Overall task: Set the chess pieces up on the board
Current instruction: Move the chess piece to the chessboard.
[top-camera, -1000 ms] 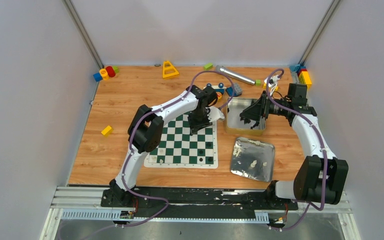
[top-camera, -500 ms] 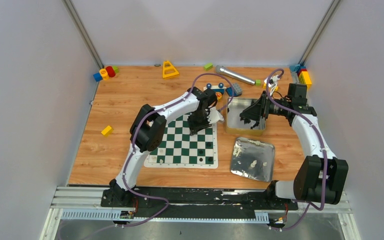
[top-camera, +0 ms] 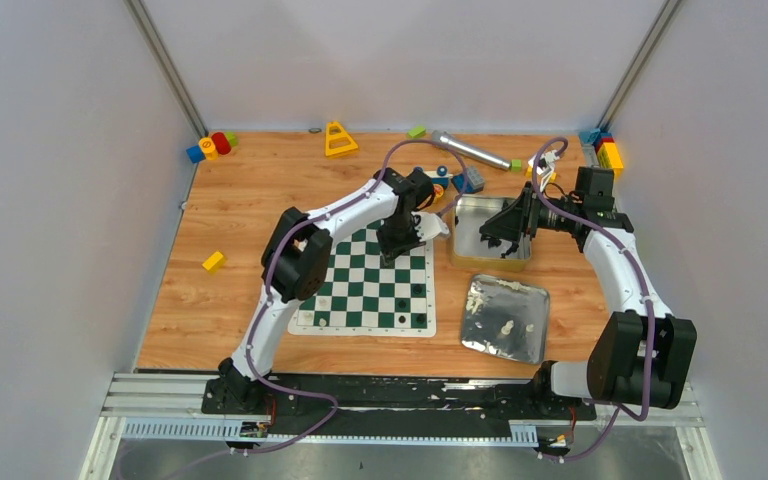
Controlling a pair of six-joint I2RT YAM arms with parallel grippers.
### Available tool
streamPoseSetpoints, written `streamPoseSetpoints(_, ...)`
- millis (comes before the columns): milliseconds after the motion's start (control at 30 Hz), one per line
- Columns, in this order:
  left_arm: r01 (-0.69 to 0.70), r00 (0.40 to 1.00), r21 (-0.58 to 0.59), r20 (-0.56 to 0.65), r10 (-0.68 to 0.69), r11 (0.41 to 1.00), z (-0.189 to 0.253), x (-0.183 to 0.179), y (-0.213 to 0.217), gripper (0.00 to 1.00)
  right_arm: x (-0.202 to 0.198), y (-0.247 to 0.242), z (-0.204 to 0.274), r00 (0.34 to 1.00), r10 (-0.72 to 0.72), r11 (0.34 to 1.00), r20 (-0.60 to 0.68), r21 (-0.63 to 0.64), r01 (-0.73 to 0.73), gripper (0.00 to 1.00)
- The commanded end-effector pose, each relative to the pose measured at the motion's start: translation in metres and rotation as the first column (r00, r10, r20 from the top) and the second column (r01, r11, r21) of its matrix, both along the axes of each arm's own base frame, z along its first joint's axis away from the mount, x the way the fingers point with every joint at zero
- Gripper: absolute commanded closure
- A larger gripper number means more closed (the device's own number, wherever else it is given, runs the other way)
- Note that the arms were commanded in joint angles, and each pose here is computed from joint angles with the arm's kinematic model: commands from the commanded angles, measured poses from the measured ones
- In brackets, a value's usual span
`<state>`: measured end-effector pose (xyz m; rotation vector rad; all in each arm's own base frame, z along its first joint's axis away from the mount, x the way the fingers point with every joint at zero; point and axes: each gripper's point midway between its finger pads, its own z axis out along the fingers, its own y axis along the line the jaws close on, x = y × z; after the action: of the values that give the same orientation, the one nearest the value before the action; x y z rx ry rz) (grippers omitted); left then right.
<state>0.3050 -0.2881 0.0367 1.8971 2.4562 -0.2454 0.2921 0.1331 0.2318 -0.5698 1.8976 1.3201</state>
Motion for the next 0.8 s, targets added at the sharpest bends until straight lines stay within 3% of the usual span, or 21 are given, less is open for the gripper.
streamPoseSetpoints(0, -0.036, 0.999, -0.062, 0.024, 0.037, 0.997, 0.014, 0.014, -0.019, 1.00, 0.000, -0.001, 0.003, 0.999, 0.015, 1.000, 0.039, 0.007, -0.015, 0.46)
streamPoseSetpoints(767, -0.067, 0.993, -0.107, 0.094, 0.077, 0.992, 0.007, 0.050, -0.047, 1.00, 0.001, -0.001, 0.001, 0.999, 0.017, 1.000, 0.030, 0.008, -0.017, 0.46)
